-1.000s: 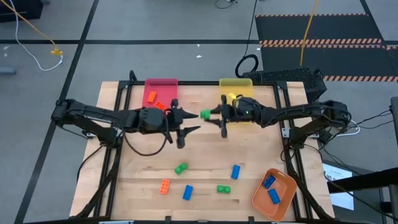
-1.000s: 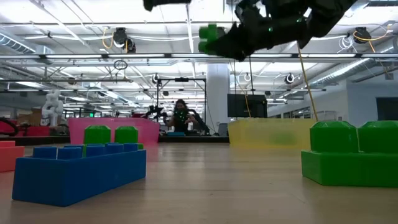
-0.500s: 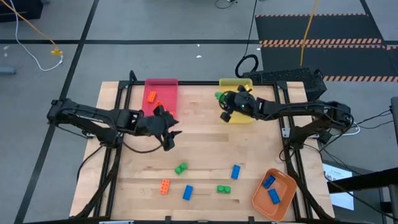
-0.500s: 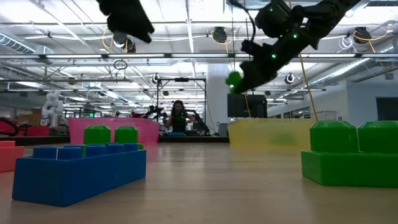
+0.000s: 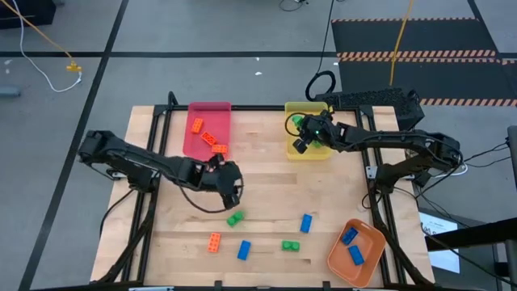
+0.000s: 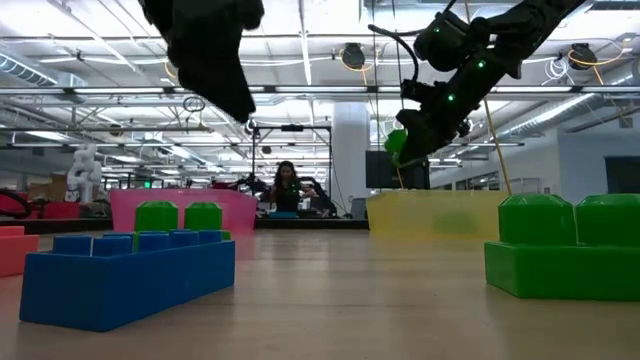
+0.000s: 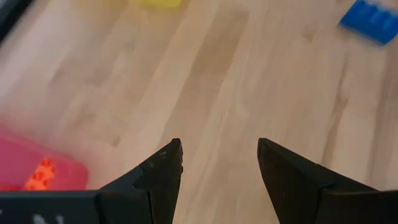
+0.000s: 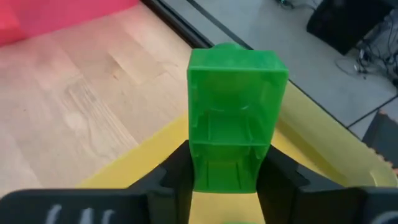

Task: Sort & place blocks by color
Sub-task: Put the left green game piece into the yellow bin

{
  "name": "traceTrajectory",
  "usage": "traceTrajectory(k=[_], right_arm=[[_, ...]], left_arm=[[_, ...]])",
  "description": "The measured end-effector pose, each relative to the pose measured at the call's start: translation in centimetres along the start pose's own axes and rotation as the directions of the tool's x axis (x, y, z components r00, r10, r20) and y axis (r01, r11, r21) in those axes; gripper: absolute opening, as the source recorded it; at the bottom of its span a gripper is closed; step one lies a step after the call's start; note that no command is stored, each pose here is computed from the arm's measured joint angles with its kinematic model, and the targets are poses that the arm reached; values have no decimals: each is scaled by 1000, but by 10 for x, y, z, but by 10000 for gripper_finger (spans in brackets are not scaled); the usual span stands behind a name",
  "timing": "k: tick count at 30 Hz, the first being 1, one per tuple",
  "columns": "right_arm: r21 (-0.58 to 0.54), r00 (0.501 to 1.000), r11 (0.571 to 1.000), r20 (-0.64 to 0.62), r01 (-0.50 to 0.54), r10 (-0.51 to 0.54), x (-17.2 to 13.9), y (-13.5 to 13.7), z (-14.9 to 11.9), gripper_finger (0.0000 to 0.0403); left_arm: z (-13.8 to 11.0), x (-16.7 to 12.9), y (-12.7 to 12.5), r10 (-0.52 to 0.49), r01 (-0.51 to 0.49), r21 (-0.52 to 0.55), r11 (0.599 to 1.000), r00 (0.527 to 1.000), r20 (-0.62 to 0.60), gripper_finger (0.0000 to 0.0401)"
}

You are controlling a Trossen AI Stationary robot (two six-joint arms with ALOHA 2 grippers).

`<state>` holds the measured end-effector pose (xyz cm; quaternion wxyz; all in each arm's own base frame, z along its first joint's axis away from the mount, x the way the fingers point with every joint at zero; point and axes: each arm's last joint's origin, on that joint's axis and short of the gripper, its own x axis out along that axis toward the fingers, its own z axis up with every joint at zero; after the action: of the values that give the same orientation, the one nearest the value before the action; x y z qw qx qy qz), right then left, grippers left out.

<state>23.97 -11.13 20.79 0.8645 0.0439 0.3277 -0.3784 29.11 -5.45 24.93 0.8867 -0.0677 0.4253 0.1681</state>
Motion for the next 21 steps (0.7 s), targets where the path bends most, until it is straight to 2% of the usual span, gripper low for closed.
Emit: traceTrajectory(k=[5,9,13,21], right_arm=[[38,1000,999,-8,7,-6,1,-2,0,222],[39,1000,999,-7,6,-6,1,-2,0,267],[28,1000,1000,0,5,-5,1,-2,0,286],[21,1000,1000,1,0,0,1,-2,0,284]], left_arm=[[-5,10,-6,-62,60,-32,998,995,-72,209],[-7,8,-12,-118,115,-41,993,989,-87,209],[-10,4,-18,-140,137,-37,990,986,-89,209],[-19,-2,-30,-220,208,-92,974,964,-151,209]])
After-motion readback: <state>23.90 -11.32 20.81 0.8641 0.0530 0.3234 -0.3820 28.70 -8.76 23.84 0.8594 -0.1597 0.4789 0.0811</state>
